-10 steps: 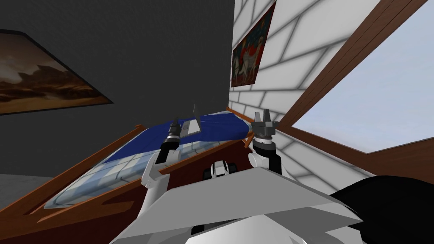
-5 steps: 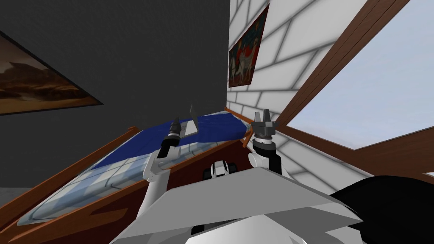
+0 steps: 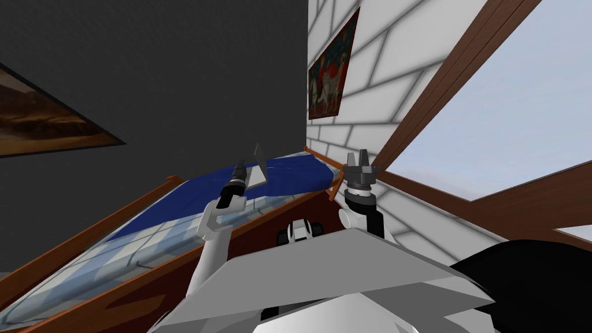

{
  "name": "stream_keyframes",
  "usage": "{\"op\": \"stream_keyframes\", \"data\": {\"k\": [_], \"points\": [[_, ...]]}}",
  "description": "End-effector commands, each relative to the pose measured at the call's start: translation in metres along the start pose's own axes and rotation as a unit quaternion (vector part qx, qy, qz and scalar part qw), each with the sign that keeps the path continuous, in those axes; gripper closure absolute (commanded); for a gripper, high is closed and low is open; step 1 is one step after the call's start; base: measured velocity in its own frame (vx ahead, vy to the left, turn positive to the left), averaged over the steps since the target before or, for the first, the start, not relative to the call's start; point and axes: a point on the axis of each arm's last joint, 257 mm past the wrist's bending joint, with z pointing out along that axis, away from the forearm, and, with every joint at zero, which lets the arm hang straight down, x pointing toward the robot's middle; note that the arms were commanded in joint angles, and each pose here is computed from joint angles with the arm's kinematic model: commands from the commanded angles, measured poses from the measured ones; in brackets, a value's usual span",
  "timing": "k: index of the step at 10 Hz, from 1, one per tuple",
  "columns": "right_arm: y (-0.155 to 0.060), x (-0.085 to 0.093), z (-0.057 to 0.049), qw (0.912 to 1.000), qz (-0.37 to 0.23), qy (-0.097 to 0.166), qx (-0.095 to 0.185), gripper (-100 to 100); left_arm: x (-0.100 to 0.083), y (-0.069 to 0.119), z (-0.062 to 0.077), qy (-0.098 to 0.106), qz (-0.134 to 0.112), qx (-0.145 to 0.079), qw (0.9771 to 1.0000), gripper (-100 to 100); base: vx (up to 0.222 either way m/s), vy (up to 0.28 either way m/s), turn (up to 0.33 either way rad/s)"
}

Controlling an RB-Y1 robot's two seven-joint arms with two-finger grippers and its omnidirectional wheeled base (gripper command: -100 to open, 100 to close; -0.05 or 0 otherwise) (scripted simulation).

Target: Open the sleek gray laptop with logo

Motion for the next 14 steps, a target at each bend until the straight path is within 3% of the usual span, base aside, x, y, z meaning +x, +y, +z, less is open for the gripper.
{"op": "stream_keyframes", "data": {"k": [1,5,9,14], "points": [[0.000,0.000,0.000,1.0000,0.000,0.000,0.000,0,-0.009,0.009,0.014,-0.007,0.019,-0.028,0.9994,-100,0.020,-0.046,-0.127],[0.000,0.000,0.000,1.0000,0.000,0.000,0.000,0,-0.020,0.025,0.025,-0.016,0.035,-0.069,0.9969,-100,0.016,-0.037,-0.064],[0.000,0.000,0.000,1.0000,0.000,0.000,0.000,0,-0.038,0.037,0.039,-0.031,0.056,-0.111,0.9918,-100,0.019,-0.040,-0.073],[0.000,0.000,0.000,1.0000,0.000,0.000,0.000,0,-0.065,0.046,0.052,-0.055,0.079,-0.161,0.9822,-100,0.019,-0.035,-0.070]]}}
